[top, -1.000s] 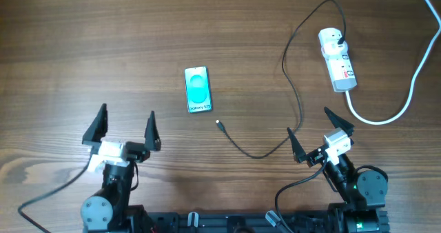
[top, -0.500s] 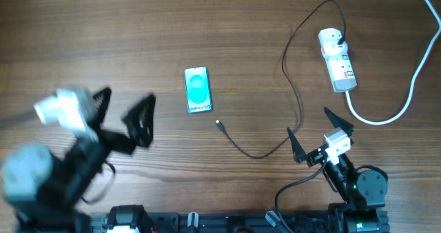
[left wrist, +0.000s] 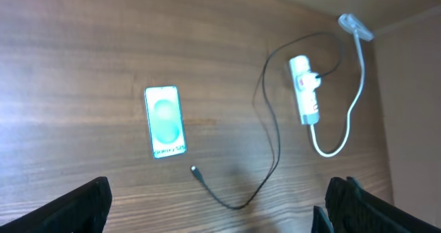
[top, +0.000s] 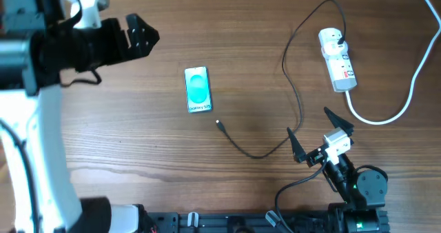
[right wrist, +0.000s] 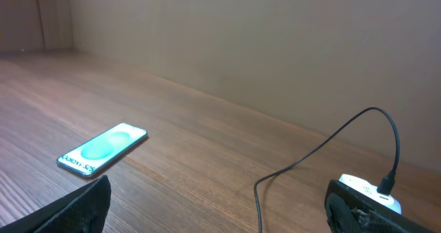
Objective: Plug charger to phone and switch on socket
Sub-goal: 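Move the left gripper forward over the Galaxy S25 phone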
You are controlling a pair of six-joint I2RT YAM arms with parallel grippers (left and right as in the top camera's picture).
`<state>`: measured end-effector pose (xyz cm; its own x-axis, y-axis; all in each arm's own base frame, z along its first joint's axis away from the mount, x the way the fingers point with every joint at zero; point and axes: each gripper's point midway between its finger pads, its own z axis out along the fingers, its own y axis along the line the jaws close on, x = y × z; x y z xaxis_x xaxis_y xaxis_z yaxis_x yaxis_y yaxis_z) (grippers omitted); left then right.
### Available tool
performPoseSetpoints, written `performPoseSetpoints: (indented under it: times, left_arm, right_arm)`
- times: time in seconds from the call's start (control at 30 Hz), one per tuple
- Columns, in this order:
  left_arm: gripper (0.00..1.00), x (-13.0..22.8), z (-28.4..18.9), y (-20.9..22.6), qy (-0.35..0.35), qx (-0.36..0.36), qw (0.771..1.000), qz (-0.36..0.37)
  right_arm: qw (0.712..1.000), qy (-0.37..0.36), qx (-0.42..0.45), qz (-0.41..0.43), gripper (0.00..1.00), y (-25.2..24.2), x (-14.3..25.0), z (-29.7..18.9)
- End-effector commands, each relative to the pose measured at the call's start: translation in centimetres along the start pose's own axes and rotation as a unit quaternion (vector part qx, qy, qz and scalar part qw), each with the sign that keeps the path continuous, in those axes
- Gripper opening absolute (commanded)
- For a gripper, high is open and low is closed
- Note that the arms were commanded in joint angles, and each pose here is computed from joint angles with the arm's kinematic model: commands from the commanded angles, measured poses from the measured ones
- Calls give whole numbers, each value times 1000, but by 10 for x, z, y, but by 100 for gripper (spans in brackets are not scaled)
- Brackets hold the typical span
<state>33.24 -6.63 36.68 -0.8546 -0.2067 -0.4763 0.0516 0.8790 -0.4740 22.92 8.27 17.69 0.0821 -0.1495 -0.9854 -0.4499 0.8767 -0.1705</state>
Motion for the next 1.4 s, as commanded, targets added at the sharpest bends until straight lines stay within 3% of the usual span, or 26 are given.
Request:
performPoseSetpoints:
  times: [0.0, 0.07, 0.13, 0.17, 0.23, 0.27, 0.3, 0.37, 0.47, 0.5, 0.53, 0.57, 0.63, 0.8, 1.37]
  left_arm:
    - [86, -2, 17, 7, 26, -2, 1000, -1]
    - [43, -2, 27, 12, 42, -5, 999, -10]
    - [9, 2, 34, 16, 61, -9, 998, -19]
    - [4, 5, 37, 18, 73, -11, 997, -25]
    - [4, 8, 41, 19, 84, -10, 996, -30]
    - [10, 8, 41, 18, 85, -6, 996, -30]
    - [25, 7, 41, 14, 84, 5, 996, -30]
    - [62, 0, 42, 6, 71, 28, 997, -23]
    - [63, -1, 46, 9, 71, 19, 997, -22]
    - [72, 3, 49, 13, 81, 4, 997, -20]
    - [89, 7, 55, 17, 92, -18, 996, -15]
    - [100, 12, 62, 16, 103, -27, 994, -8]
    - [100, 24, 80, 15, 127, -47, 991, 1]
    - [100, 55, 123, 39, 150, -174, 973, -29]
    - [100, 119, 249, 62, 189, -233, 954, -15]
  right_arm:
    - [1000, -1, 1, 5, 100, 0, 0, 0]
    - [1000, -1, 1, 6, 100, 0, 0, 0]
    - [1000, -1, 1, 5, 100, 0, 0, 0]
    - [1000, -1, 1, 5, 100, 0, 0, 0]
    - [1000, -1, 1, 5, 100, 0, 0, 0]
    - [1000, -1, 1, 6, 100, 0, 0, 0]
    - [1000, -1, 1, 6, 100, 0, 0, 0]
    - [1000, -1, 1, 6, 100, 0, 0, 0]
    - [1000, -1, 1, 6, 100, 0, 0, 0]
    - [1000, -1, 1, 6, 100, 0, 0, 0]
    - [1000, -1, 1, 6, 100, 0, 0, 0]
    - [1000, -1, 1, 6, 100, 0, 0, 0]
    - [1000, -1, 1, 6, 100, 0, 0, 0]
    - [1000, -1, 1, 5, 99, 0, 0, 0]
    - [1000, -1, 1, 6, 100, 0, 0, 0]
